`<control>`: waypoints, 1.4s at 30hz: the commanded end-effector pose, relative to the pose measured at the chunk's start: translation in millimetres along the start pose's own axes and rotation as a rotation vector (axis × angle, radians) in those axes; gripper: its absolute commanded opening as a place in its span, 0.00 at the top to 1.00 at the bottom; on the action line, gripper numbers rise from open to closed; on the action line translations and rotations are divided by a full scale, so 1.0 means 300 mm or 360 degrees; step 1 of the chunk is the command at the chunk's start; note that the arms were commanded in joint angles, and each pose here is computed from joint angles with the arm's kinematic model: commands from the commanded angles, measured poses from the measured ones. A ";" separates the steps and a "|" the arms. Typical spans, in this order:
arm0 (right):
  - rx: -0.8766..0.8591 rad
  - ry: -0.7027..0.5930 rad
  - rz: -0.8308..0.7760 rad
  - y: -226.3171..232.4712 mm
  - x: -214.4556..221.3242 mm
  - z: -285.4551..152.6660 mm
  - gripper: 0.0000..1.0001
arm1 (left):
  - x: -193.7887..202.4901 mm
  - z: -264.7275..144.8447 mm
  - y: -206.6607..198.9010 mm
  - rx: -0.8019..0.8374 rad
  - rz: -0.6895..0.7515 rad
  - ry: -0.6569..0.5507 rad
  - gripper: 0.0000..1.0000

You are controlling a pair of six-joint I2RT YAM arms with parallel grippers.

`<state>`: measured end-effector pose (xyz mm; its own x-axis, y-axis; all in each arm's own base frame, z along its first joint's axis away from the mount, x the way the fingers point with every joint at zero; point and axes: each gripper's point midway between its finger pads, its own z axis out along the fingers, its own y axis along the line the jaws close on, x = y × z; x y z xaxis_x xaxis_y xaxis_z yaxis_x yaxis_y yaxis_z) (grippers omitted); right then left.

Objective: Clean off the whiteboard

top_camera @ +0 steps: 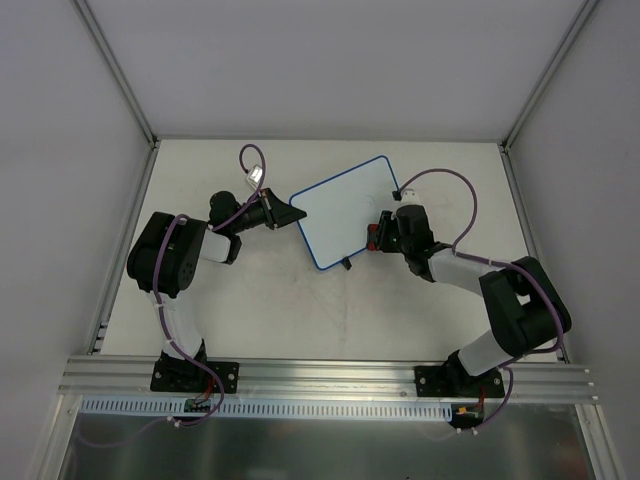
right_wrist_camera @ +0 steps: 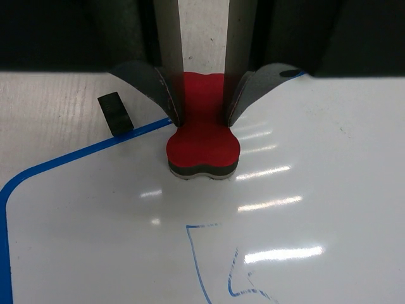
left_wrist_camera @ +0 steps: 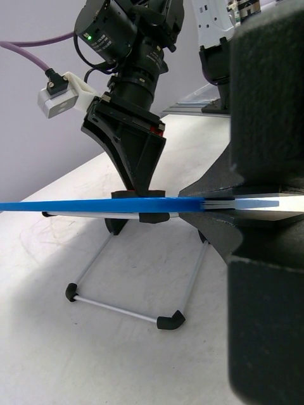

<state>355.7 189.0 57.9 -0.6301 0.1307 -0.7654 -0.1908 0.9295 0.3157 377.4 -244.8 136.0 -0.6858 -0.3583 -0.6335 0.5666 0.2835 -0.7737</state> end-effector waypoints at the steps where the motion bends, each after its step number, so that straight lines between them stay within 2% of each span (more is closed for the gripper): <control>1: 0.0039 0.0032 0.0017 -0.019 0.025 0.005 1.00 | -0.001 0.002 -0.097 0.0205 0.0187 0.0024 1.00; 9: -0.0027 -0.0065 -0.0017 0.065 -0.156 0.010 1.00 | -0.005 0.004 -0.099 0.0210 0.0189 0.0026 1.00; 10: -0.0049 -0.0111 -0.0021 0.090 -0.213 0.009 1.00 | 0.000 0.006 -0.096 0.0210 0.0180 0.0030 1.00; 20: -0.0053 -0.0162 -0.0098 0.169 -0.433 0.062 1.00 | -0.001 0.005 -0.097 0.0213 0.0179 0.0030 1.00; 26: -0.0086 -0.0072 0.0017 0.141 -0.398 0.139 1.00 | -0.001 0.007 -0.099 0.0220 0.0180 0.0032 1.00; 34: 0.0104 -0.0044 0.0102 0.016 -0.300 0.125 1.00 | -0.001 0.007 -0.100 0.0222 0.0184 0.0030 1.00; 42: 0.0277 0.0083 0.0258 -0.111 -0.059 0.068 1.00 | 0.000 0.006 -0.099 0.0221 0.0177 0.0028 1.00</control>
<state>417.7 185.4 97.5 -0.6013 0.2509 -0.7586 -0.0835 0.9245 0.3719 375.8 -245.2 135.2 -0.7047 -0.3601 -0.6113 0.5477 0.2716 -0.7914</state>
